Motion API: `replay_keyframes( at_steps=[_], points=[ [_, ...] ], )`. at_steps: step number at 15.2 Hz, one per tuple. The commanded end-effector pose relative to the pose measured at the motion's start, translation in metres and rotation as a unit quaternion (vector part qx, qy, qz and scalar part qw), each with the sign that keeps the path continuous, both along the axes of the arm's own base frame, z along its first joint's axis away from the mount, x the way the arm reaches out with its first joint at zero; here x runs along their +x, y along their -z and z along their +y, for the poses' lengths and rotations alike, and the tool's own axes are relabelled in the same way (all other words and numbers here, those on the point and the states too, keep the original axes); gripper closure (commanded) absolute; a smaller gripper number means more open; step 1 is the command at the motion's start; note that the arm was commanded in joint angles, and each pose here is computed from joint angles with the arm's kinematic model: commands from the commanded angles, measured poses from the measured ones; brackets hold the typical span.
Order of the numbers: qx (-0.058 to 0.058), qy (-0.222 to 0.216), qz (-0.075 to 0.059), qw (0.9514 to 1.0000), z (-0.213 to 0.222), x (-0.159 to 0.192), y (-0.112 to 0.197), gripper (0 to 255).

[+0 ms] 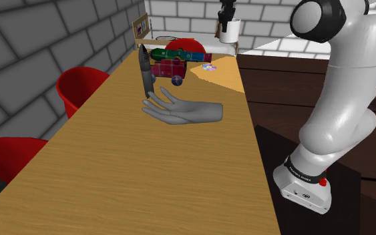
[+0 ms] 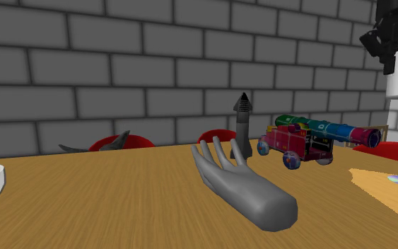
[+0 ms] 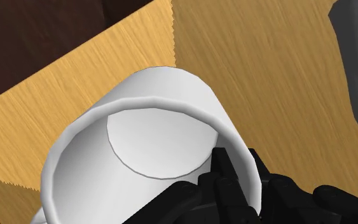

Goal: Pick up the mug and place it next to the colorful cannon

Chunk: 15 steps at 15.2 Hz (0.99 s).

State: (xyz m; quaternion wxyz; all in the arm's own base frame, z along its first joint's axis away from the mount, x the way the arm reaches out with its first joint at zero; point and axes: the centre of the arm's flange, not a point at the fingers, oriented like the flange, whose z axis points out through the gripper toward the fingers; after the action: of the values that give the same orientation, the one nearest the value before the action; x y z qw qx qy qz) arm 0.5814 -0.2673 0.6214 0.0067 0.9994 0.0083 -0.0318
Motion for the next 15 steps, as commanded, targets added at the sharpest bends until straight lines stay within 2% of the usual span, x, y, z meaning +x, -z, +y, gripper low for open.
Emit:
replay_keyframes(
  at_steps=[1, 4, 15],
  points=[
    [0.000, -0.001, 0.000, 1.0000, -0.027, 0.003, 0.003, 255],
    [0.000, -0.001, 0.000, 1.0000, -0.070, 0.007, 0.003, 255],
    [0.000, -0.001, 0.000, 1.0000, -0.070, 0.007, 0.061, 255]
  ],
)
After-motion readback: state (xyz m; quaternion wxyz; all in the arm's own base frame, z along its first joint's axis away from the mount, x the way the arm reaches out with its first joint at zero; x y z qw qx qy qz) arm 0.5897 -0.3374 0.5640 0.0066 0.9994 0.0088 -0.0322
